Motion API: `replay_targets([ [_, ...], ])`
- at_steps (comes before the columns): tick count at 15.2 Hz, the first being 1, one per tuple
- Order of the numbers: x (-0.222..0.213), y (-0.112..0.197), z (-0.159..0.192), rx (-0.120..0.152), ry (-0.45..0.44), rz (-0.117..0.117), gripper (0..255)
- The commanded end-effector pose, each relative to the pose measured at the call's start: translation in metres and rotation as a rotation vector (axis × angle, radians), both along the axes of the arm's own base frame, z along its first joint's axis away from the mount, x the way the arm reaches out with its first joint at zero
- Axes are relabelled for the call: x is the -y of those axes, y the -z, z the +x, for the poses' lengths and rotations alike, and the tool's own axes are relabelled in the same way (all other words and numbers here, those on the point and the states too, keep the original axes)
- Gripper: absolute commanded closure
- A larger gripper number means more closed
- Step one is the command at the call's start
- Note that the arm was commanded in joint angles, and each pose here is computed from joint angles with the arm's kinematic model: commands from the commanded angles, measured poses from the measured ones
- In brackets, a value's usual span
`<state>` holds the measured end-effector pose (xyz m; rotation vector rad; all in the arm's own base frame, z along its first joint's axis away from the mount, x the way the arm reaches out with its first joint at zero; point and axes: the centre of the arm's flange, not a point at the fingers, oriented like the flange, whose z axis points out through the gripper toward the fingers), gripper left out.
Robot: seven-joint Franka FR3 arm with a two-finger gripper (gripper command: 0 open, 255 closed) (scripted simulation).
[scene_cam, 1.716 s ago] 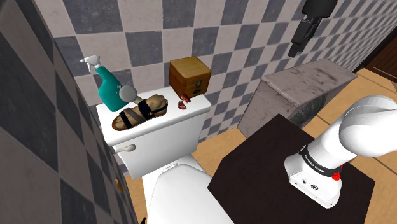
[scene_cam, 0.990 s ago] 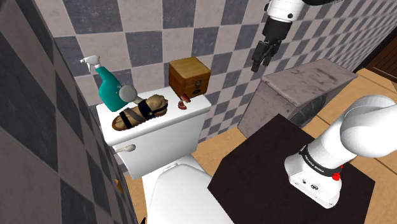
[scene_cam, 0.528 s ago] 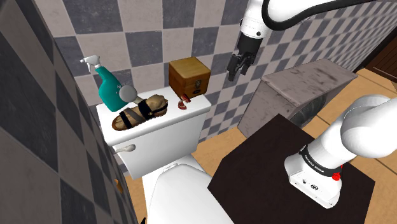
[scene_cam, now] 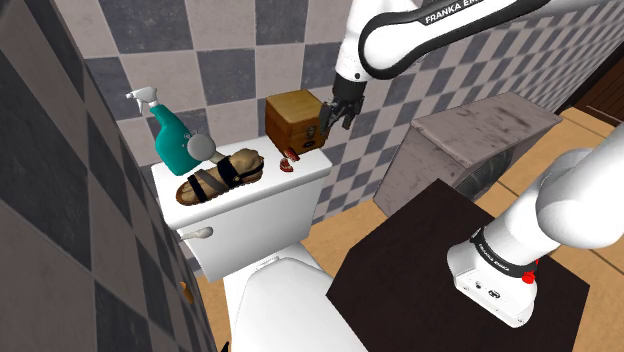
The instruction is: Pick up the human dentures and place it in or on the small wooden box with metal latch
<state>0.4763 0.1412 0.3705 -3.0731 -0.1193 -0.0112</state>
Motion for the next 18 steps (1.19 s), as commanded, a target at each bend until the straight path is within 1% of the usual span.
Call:
replay_targets([
  [1,-0.014,0.015,0.016,0.01,0.004,0.003,0],
  [9,-0.062,0.076,0.081,0.044,0.017,0.011,0],
  [10,-0.063,0.078,0.082,0.045,0.017,0.011,0],
  [17,-0.066,0.117,0.084,0.045,0.017,0.011,0],
  [18,-0.066,0.117,0.084,0.045,0.017,0.011,0],
])
